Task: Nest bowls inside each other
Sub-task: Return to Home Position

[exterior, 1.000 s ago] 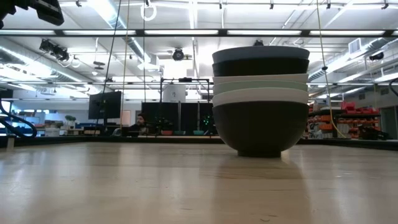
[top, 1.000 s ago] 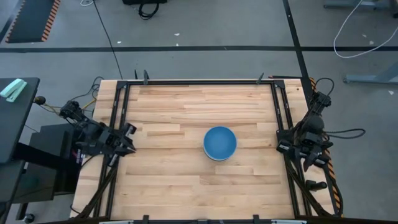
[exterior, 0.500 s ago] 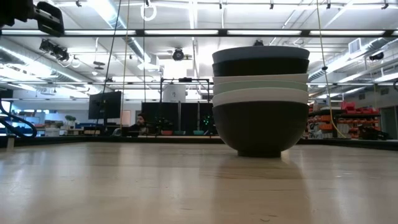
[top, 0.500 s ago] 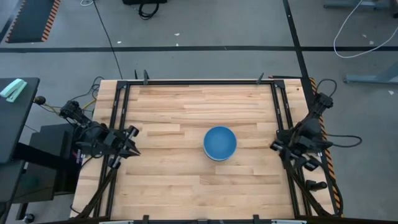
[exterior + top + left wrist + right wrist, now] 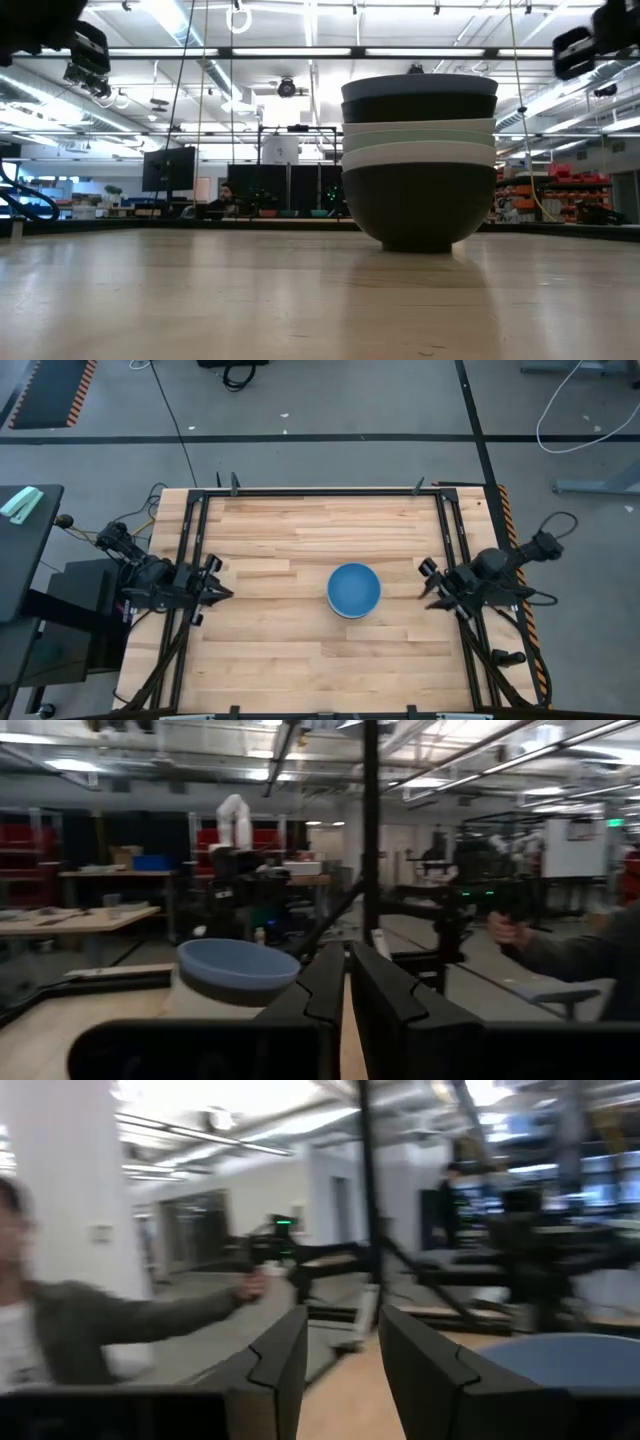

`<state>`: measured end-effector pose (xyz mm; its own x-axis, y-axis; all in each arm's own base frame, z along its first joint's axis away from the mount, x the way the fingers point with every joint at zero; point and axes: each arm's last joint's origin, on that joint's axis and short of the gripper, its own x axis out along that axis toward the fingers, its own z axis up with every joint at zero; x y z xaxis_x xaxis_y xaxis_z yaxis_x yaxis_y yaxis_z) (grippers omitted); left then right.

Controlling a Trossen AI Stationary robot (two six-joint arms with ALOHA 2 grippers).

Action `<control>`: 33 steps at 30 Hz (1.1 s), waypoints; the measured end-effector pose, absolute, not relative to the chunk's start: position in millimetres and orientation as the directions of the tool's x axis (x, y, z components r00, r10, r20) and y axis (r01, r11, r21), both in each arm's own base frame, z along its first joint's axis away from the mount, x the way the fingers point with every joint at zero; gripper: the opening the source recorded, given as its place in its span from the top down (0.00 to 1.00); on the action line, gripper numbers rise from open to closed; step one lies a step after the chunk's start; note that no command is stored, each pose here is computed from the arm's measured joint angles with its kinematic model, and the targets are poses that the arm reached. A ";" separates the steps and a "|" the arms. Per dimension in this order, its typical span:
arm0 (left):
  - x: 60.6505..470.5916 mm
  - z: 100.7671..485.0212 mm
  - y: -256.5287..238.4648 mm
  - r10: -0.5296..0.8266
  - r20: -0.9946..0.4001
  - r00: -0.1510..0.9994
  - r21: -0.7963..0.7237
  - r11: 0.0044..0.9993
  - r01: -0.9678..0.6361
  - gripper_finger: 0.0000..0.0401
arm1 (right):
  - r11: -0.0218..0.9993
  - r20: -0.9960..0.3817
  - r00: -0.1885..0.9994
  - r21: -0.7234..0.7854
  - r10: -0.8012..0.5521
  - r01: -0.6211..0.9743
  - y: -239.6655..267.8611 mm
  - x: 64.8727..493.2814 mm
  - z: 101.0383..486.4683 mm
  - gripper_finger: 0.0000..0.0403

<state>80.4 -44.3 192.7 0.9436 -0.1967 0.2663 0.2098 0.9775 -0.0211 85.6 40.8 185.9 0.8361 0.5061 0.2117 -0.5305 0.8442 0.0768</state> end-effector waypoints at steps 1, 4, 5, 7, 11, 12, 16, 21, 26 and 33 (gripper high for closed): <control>80.7 192.3 -43.6 -0.178 0.262 0.949 -0.024 0.981 0.191 0.93 | 0.861 0.210 0.852 0.079 0.479 -0.503 38.0 86.9 185.8 0.67; 81.9 191.9 -41.2 -0.134 0.255 0.958 -0.029 0.989 0.146 0.94 | 0.906 0.201 0.899 0.091 0.390 -0.414 29.0 90.5 184.9 0.67; 82.3 191.9 -40.4 -0.123 0.255 0.959 -0.029 0.990 0.135 0.94 | 0.919 0.197 0.912 0.096 0.359 -0.382 25.8 91.6 184.5 0.67; 83.2 191.8 -38.5 -0.100 0.255 0.962 -0.030 0.993 0.111 0.94 | 0.941 0.185 0.937 0.106 0.298 -0.320 19.7 93.3 183.3 0.67; 85.2 190.9 -34.4 -0.053 0.245 0.968 -0.038 0.997 0.064 0.92 | 0.966 0.140 0.965 0.107 0.221 -0.236 9.4 95.5 179.1 0.67; 85.9 190.1 -33.5 -0.042 0.237 0.970 -0.043 0.998 0.053 0.92 | 0.968 0.128 0.969 0.108 0.212 -0.226 7.3 95.8 177.9 0.67; 88.6 184.1 -30.0 -0.002 0.181 0.983 -0.072 0.997 0.015 0.91 | 0.971 0.076 0.978 0.122 0.195 -0.204 0.8 96.2 172.8 0.67; 90.6 179.9 -26.1 0.040 0.141 0.989 -0.114 0.993 -0.024 0.92 | 0.982 0.069 0.990 0.134 0.122 -0.131 -6.4 96.1 172.2 0.67; 91.2 179.8 -24.2 0.060 0.141 0.988 -0.104 0.994 -0.046 0.94 | 0.990 0.059 0.998 0.139 -0.020 0.012 -14.5 95.7 171.1 0.67; 92.0 177.4 -22.5 0.079 0.117 0.990 -0.093 0.993 -0.068 0.93 | 0.982 0.046 0.987 0.123 -0.153 0.146 -21.6 94.7 169.8 0.67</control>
<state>92.0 -22.5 177.4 0.9900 0.0790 0.1168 -0.0683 0.9933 -0.0928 94.7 -21.6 169.8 0.9871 -0.1530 0.0460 0.1465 0.9816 0.1225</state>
